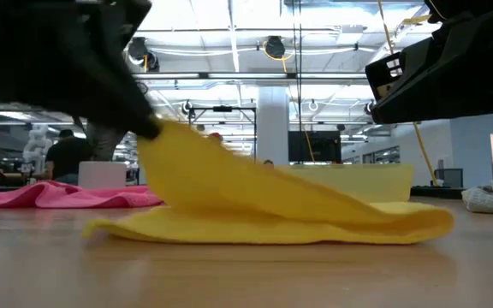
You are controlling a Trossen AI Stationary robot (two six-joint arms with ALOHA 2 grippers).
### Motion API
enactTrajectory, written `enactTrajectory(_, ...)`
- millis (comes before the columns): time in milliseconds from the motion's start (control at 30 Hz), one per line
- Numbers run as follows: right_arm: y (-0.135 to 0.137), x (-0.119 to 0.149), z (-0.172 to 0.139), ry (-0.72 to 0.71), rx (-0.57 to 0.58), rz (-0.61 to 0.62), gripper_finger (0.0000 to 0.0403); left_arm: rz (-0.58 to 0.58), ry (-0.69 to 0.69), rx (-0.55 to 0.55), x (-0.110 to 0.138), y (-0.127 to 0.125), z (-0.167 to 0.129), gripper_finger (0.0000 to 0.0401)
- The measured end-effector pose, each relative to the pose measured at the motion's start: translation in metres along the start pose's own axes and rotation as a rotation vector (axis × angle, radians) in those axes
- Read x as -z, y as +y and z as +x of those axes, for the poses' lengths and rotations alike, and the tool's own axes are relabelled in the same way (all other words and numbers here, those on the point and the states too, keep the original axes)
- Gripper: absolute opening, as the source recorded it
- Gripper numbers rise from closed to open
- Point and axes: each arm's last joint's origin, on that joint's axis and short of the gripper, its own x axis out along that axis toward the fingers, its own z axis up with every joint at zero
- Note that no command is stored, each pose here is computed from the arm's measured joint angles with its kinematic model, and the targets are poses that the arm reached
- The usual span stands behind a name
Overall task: Fold microfiber towels
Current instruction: Fold the yellow kitchen towel
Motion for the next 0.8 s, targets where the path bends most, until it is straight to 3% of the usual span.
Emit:
enactTrajectory(100,0.000,0.001,0.000,0.007,0.001,-0.002,0.0000,-0.015,0.026,0.055,0.006,-0.010,0.008,0.0005)
enactTrajectory(367,0.000,0.001,0.000,0.010,0.001,0.012,0.0000,0.021,0.090,0.046,0.018,-0.019,0.017,0.0008)
enactTrajectory(567,-0.002,0.001,0.001,0.014,0.007,0.024,0.0000,0.051,0.040,-0.065,0.009,-0.009,-0.002,0.0012)
enactTrajectory(800,-0.003,0.001,0.001,0.014,0.008,0.025,0.0000,0.087,0.104,-0.042,0.018,-0.013,-0.015,0.0011)
